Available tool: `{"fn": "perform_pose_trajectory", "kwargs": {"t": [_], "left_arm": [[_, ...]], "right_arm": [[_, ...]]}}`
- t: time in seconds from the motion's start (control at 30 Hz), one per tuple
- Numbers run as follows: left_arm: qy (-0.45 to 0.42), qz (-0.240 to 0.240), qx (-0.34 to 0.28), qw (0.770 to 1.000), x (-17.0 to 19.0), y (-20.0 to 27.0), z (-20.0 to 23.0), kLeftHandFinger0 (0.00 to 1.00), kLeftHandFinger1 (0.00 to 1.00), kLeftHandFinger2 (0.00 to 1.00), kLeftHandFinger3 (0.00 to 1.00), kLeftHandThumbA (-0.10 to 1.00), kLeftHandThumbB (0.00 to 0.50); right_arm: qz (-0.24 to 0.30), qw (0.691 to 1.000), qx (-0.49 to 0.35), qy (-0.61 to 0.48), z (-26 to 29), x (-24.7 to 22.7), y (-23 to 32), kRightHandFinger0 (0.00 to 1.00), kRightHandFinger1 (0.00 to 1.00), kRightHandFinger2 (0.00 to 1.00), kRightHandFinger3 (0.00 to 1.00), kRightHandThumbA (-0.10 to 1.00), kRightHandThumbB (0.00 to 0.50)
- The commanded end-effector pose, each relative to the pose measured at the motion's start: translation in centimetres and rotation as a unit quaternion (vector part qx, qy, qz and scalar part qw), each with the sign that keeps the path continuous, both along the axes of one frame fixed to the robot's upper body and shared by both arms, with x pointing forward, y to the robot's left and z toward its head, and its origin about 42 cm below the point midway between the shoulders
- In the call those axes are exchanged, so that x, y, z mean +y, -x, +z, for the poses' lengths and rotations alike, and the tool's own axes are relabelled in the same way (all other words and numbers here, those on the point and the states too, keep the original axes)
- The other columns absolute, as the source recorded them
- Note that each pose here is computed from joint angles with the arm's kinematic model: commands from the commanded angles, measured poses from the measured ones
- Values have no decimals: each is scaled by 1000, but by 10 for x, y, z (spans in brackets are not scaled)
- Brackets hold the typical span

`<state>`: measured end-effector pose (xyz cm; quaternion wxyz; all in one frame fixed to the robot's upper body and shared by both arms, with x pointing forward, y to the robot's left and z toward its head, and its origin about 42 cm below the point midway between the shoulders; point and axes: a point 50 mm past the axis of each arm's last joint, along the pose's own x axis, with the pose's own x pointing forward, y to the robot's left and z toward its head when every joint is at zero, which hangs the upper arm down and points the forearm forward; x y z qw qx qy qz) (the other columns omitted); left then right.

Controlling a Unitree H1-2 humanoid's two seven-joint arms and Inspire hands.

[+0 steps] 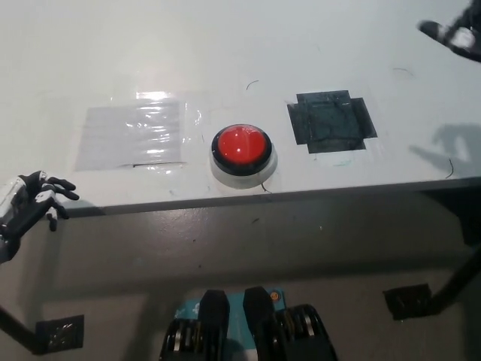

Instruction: The robot uses its right hand to make a fist and press the red button kept in the middle of the desk

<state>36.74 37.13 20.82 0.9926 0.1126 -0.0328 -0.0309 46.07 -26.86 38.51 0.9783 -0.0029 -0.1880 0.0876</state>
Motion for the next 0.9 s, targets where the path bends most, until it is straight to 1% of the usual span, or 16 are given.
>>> {"fn": "perform_pose_trajectory", "kwargs": {"t": [0.0,0.03,0.07,0.1,0.27,0.33,0.37,0.4,0.43,0.47,0.5,0.57,0.6,0.7,0.77,0.87], "left_arm": [[-25,-7,-30,999,8,-4,21,218,304,426,573,510,0],[-26,-7,-31,999,7,-4,22,212,297,418,572,510,0],[-25,-7,-31,999,7,-3,22,203,287,413,572,511,0],[-24,-8,-29,999,6,-3,21,201,285,412,572,511,0],[-17,-9,-26,999,2,-4,23,192,276,411,568,513,0],[-22,-11,-32,999,2,-5,22,199,287,428,580,513,0],[-19,-11,-30,999,2,-7,21,204,289,434,577,512,0],[-17,-13,-29,999,1,-7,21,206,291,435,576,512,0],[-16,-13,-29,999,1,-7,21,207,292,436,576,512,0],[-12,-14,-28,999,0,-8,23,210,293,426,572,508,0],[-10,-14,-27,999,-1,-9,23,214,293,417,563,499,0],[-8,-14,-27,1000,-2,-9,24,227,302,420,561,491,0],[-10,-16,-28,999,-4,-10,24,252,320,433,569,493,0],[-11,-16,-30,999,-7,-11,24,265,328,445,583,498,0],[-5,-18,-28,999,-8,-11,26,262,325,440,578,490,0],[-5,-17,-29,999,-9,-12,28,255,322,437,581,483,0]], "right_arm": [[9,997,-74,18,43,21,-10,180,0,0,0,1000,500],[15,997,-75,17,46,28,-15,130,0,0,0,1000,500],[23,997,-75,14,49,39,-24,41,0,0,0,1000,500],[26,997,-72,12,49,44,-28,1,0,0,0,1000,500],[38,997,-69,10,57,72,-42,0,0,0,0,1000,500],[68,996,-62,3,66,103,-43,0,0,9,0,1000,500],[89,994,-64,3,68,122,-41,0,0,50,36,1000,500],[92,994,-64,6,68,133,-41,0,0,128,100,1000,500],[92,994,-64,7,67,137,-40,0,0,176,146,1000,500],[106,992,-61,4,66,156,-40,0,0,182,157,1000,500],[113,992,-59,5,65,163,-40,0,0,195,188,1000,500],[136,989,-55,9,62,179,-41,0,0,196,184,1000,500],[152,987,-52,10,59,192,-41,0,0,200,182,1000,500],[177,983,-45,8,48,214,-41,0,0,200,187,1000,500],[196,980,-18,-16,27,234,-38,0,0,229,218,1000,500],[202,979,-1,-26,10,243,-38,0,0,233,221,1000,500]]}}
